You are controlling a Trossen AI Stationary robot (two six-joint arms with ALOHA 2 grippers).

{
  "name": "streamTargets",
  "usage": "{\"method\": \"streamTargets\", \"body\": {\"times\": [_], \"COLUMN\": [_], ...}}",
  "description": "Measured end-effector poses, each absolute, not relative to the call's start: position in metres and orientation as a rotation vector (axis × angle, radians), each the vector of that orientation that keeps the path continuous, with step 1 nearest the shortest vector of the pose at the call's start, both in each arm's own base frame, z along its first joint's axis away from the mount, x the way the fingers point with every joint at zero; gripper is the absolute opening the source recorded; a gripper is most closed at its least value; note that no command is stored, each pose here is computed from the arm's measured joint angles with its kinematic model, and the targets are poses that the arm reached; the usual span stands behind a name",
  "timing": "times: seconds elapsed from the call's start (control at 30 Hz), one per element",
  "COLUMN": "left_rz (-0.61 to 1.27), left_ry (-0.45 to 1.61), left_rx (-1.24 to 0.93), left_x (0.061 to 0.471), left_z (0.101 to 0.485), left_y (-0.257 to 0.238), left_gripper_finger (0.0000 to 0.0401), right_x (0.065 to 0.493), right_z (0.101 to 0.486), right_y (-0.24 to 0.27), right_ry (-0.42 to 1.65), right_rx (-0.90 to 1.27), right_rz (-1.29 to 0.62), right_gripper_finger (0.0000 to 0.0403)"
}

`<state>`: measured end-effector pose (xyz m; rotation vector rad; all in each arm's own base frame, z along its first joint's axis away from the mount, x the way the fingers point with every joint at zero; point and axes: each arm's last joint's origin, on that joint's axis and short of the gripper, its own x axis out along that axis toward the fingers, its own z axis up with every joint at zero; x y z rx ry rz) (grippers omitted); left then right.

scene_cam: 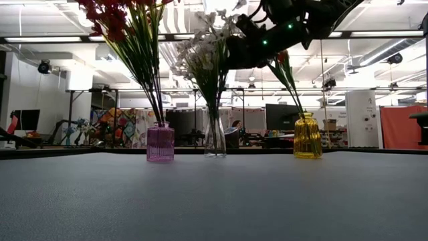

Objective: Sort flowers into vase by color
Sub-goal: Put the white flower into the transparent vase

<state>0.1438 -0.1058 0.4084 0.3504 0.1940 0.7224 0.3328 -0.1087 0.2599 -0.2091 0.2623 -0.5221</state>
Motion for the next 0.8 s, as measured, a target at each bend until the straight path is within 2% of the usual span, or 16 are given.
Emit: {"method": "streamTargets", "body": {"times": [0.8], "left_rz": [0.723], "left_ry": [0.190], "left_rx": [0.341], "left_x": [0.144], "left_z": [0.409], "left_y": [-0.106], "left_gripper_finger": [0.0148], "right_x": [0.345], "right_z": [0.229], "right_y": [-0.117], "right_ry": [0.342], "right_rx": [-0.186], "right_rz": [-0.527], "right_gripper_finger": [0.0022]}}
